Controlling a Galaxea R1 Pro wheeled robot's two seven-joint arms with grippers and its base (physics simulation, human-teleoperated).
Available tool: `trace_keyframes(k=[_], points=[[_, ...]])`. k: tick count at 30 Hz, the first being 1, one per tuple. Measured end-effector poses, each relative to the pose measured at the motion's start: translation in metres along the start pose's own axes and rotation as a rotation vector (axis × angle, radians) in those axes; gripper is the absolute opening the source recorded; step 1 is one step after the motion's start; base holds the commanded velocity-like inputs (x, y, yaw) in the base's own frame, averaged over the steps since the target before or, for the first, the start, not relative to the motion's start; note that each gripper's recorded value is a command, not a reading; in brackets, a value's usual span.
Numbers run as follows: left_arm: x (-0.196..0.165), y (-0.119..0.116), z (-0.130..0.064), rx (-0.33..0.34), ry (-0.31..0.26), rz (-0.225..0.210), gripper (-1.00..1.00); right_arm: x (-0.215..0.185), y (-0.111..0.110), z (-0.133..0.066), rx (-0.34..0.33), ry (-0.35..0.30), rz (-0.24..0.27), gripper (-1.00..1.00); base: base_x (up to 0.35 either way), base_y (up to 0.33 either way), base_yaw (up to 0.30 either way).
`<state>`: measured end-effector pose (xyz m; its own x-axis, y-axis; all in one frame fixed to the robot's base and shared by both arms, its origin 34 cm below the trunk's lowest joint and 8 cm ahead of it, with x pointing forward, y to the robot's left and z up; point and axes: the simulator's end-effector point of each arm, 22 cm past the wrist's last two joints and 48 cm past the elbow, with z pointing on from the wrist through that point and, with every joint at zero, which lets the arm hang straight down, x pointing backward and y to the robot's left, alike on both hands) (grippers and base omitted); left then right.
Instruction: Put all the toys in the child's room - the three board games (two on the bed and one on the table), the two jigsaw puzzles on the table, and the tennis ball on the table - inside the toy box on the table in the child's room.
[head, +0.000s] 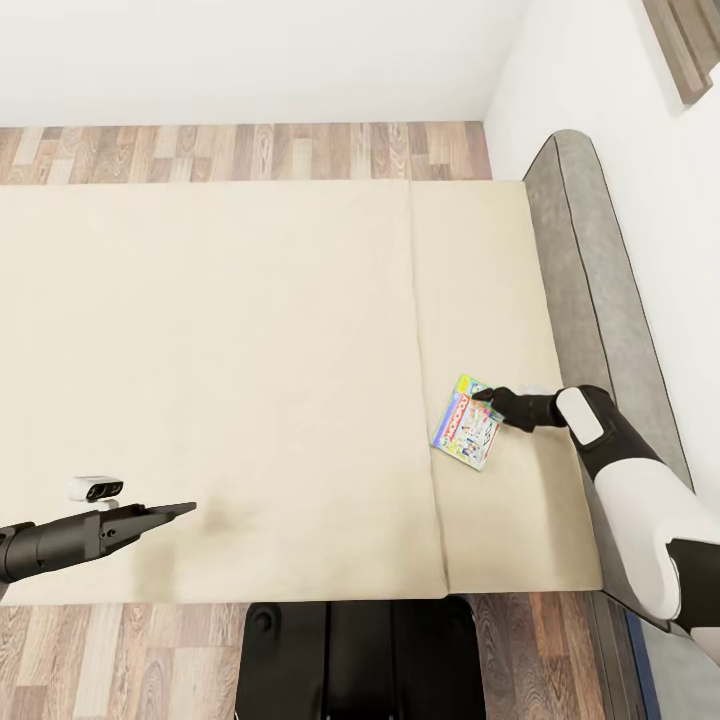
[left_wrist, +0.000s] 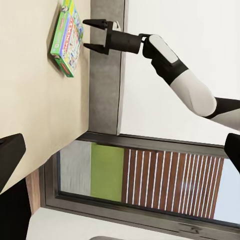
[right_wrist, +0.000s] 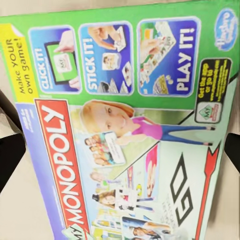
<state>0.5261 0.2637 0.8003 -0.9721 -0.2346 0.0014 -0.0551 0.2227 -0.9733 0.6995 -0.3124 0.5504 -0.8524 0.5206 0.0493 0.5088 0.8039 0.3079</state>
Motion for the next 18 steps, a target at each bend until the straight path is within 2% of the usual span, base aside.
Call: trace_keyframes(k=[18], points=[[0.0000, 0.0000, 0.0000, 0.000, 0.000, 0.001, 1.00, -0.0096, 0.0011, 0.0028, 0.005, -0.056, -0.010, 1.00, 0.000, 0.000, 0.000]])
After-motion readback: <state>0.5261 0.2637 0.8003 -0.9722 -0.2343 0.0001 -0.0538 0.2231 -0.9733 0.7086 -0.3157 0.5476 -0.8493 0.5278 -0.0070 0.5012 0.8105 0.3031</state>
